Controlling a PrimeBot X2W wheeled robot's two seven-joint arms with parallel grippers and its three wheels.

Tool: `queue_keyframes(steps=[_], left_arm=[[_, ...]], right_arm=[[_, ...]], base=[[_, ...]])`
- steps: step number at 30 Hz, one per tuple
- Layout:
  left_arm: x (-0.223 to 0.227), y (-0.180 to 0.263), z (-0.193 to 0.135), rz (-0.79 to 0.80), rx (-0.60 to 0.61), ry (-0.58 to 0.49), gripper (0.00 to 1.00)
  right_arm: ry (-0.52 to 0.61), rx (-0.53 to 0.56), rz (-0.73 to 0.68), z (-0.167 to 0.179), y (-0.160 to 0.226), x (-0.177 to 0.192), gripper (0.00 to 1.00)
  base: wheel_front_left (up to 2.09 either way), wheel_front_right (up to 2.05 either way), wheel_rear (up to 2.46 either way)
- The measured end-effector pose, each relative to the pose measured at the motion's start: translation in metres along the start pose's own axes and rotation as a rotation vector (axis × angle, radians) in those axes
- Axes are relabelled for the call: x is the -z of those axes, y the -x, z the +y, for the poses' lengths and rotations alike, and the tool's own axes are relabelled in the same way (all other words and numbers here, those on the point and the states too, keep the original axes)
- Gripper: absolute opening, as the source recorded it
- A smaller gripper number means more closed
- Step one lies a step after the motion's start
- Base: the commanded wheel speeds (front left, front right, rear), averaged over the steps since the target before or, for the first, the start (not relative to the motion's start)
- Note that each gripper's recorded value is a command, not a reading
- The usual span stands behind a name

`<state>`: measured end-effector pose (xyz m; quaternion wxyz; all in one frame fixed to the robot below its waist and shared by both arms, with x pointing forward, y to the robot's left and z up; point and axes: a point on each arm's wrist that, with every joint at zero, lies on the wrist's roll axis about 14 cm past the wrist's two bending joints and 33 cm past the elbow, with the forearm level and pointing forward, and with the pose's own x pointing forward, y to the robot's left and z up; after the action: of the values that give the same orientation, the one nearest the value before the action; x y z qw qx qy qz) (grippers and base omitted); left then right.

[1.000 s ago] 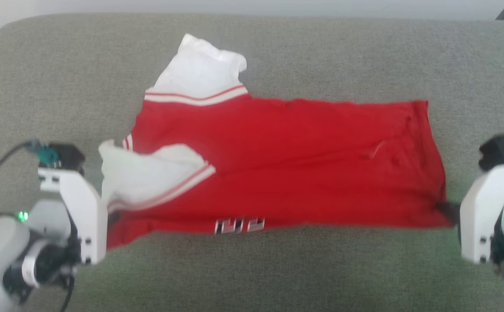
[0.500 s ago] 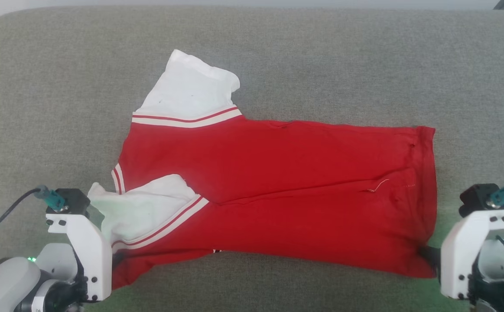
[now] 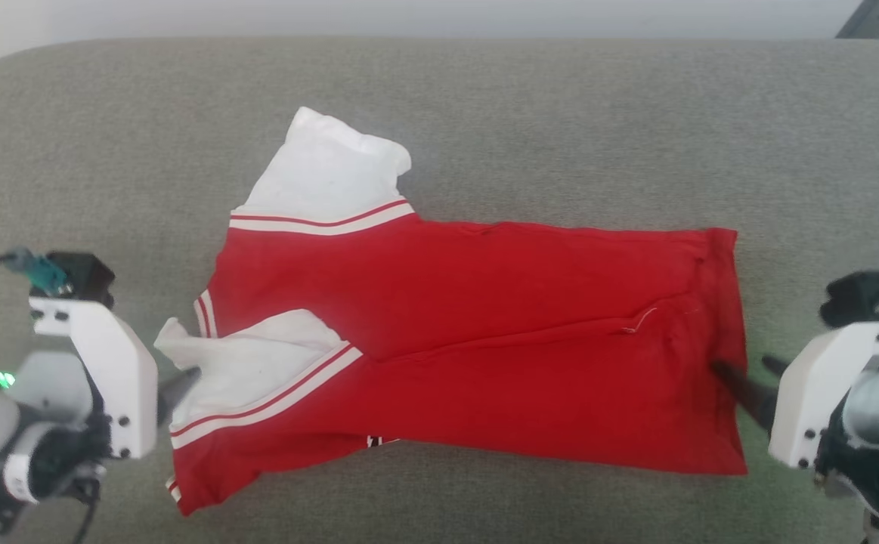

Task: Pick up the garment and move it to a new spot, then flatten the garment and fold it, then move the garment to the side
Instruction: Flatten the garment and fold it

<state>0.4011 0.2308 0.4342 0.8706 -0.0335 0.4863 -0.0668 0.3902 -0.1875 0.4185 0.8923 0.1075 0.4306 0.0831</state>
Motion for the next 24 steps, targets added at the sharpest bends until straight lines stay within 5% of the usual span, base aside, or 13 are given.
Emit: queue_keyframes(steps=[15,24], left_arm=[[-0.133,-0.014,-0.044,-0.264,0.079,-0.222,1.00],[-0.181,-0.080,-0.063,-0.247,0.118,-0.248,1.00]], right_arm=[[0.019,0.010,-0.618,0.008,0.046,-0.104,1.00],[-0.029,0.048,-0.650,-0.007,0.031,-0.091,1.00]], base=[[0.00,0.00,0.00],[0.00,0.00,0.00]])
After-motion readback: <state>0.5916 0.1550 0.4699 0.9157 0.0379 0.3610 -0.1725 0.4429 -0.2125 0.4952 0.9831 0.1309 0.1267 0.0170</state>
